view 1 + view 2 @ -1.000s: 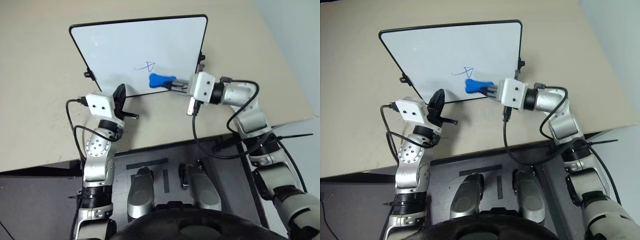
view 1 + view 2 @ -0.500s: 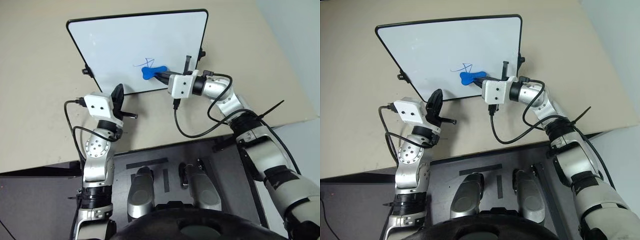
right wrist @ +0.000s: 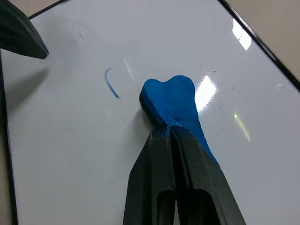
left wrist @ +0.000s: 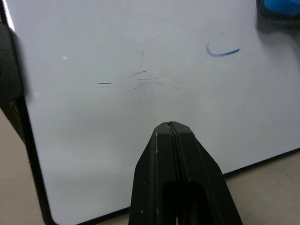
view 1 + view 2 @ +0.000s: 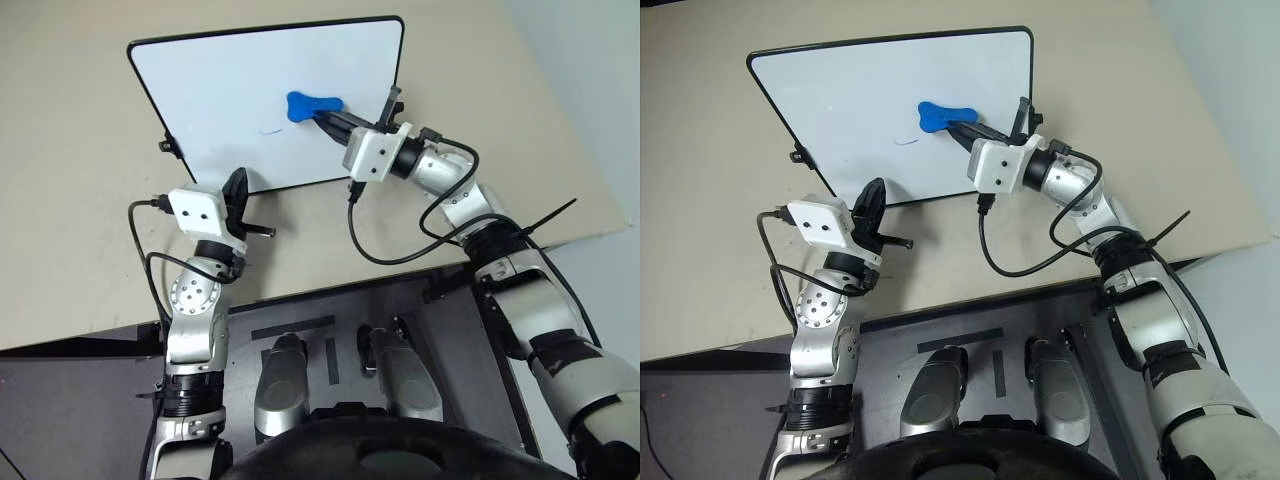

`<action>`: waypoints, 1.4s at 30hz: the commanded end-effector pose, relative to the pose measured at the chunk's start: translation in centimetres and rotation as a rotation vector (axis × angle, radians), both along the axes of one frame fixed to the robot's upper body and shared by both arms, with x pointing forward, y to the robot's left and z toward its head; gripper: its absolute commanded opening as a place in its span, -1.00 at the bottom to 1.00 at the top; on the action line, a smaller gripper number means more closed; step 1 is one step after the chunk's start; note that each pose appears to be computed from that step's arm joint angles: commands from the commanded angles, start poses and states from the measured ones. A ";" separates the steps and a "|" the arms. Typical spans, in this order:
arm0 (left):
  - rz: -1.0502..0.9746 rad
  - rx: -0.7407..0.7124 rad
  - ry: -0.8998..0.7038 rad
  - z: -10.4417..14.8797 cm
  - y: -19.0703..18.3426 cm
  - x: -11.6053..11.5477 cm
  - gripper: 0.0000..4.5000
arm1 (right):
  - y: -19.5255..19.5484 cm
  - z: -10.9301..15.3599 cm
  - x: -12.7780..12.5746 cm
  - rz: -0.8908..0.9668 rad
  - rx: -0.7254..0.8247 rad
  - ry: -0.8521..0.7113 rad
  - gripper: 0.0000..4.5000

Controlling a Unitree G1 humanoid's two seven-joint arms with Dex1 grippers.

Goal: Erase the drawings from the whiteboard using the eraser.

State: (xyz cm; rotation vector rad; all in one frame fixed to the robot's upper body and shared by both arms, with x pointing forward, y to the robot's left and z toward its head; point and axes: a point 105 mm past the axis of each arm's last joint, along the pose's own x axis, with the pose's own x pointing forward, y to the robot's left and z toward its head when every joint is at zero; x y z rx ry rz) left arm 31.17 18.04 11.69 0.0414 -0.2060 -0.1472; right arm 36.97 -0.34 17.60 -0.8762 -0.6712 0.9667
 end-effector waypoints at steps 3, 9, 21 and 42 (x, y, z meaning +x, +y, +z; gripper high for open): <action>-0.017 0.008 -0.049 1.2 -0.5 0.1 -1.00 | 2.7 -2.0 -0.8 0.074 -0.062 0.075 -0.99; -0.009 0.005 -0.050 1.2 -0.5 0.1 -1.00 | 4.8 -2.3 -1.0 0.115 -0.097 0.079 -0.99; -0.004 0.008 -0.052 1.2 -0.3 -0.1 -1.00 | 4.4 4.1 -0.5 0.069 0.111 -0.131 -0.99; -0.040 0.013 -0.034 0.9 -0.5 -0.1 -1.00 | -6.2 -7.0 -8.1 0.095 -0.105 0.589 -0.99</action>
